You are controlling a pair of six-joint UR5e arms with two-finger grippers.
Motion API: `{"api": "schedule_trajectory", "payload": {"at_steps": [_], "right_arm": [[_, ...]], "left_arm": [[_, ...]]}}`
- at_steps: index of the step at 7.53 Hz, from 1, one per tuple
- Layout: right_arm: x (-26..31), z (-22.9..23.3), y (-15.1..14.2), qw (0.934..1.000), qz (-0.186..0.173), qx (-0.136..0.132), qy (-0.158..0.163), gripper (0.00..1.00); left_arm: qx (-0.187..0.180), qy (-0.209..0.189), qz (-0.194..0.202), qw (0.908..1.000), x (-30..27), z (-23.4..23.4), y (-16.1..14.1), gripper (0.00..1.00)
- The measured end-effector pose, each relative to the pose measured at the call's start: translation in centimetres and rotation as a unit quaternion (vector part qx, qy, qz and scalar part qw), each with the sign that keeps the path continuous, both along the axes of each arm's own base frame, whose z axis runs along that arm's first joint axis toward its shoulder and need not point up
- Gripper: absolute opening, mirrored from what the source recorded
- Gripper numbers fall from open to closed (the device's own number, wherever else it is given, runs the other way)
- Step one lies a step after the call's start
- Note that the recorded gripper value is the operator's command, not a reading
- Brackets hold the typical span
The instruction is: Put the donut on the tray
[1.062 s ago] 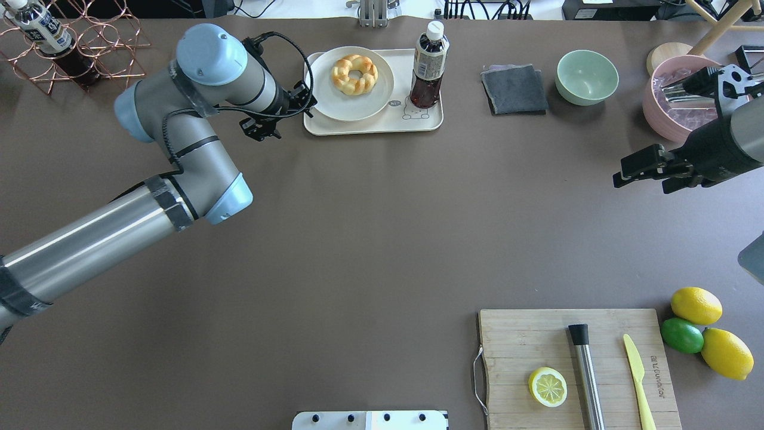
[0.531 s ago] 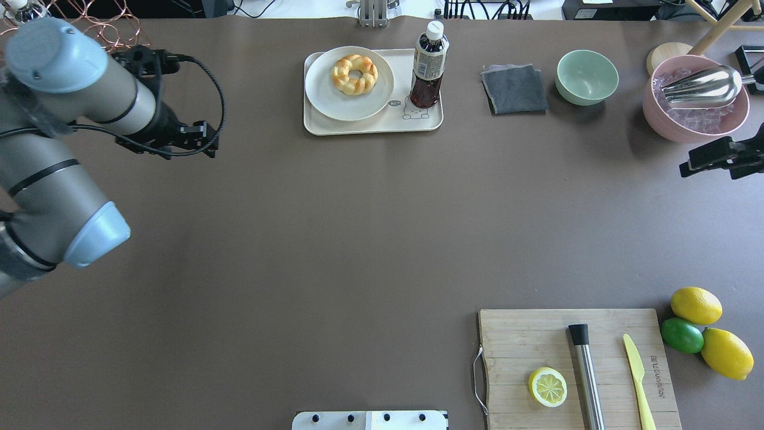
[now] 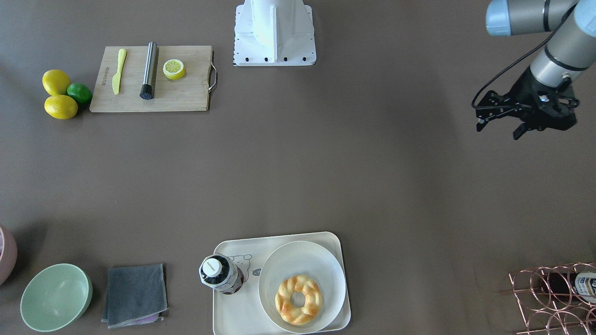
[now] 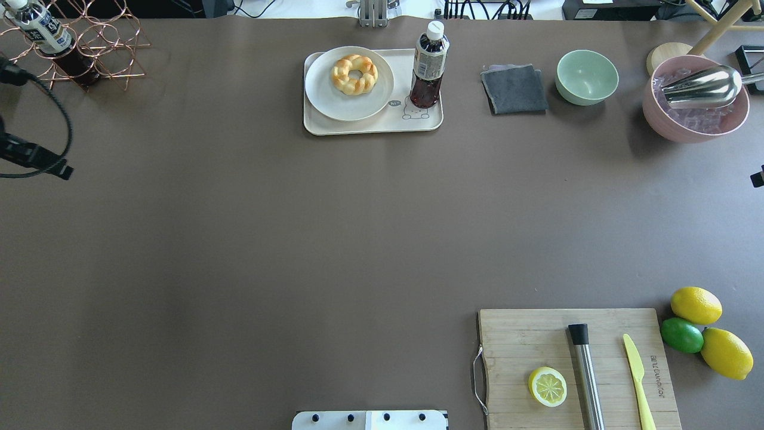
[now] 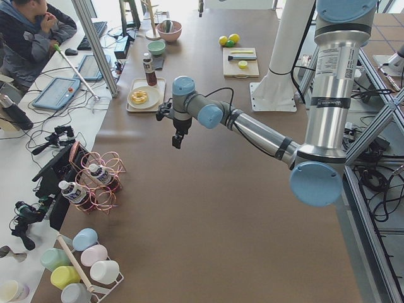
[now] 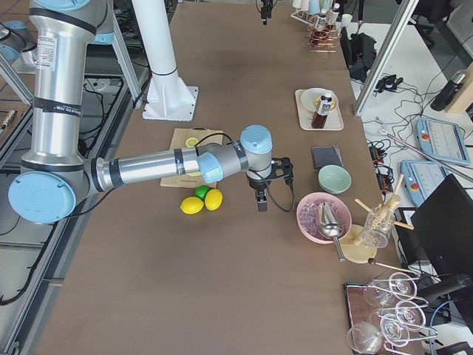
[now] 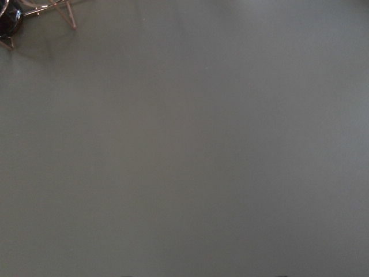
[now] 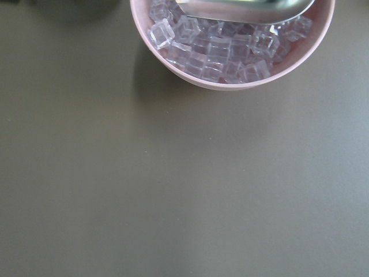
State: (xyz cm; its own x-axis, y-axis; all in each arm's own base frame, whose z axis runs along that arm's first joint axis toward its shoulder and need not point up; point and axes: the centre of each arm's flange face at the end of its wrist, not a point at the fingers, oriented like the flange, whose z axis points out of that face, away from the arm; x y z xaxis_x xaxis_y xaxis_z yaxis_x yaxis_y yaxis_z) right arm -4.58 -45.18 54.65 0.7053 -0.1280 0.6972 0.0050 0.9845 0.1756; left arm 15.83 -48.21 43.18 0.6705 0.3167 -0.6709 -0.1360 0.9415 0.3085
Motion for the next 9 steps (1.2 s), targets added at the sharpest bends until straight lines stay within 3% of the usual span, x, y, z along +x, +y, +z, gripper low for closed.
{"api": "schedule_trajectory", "payload": {"at_steps": [2, 3, 7, 9], "right_arm": [[3.2, 3.6, 1.6, 0.9998, -0.013, 0.005, 0.012, 1.00], [5.0, 5.0, 2.8, 0.9998, -0.016, 0.006, 0.010, 1.00], [8.4, 6.4, 5.3, 0.9999, 0.002, 0.002, -0.010, 1.00], [8.7, 5.9, 5.3, 0.9999, 0.005, 0.007, -0.011, 1.00]], "left_arm": [[0.013, 0.005, 0.015, 0.9998, -10.8, 6.9, 4.1, 0.96], [0.011, 0.006, 0.012, 0.9999, -13.5, 9.2, 6.3, 0.96], [-0.013, -0.004, 0.005, 0.9999, -17.7, 14.9, 11.0, 0.96], [-0.012, -0.008, -0.006, 0.9999, -19.7, 16.0, 11.6, 0.96]]}}
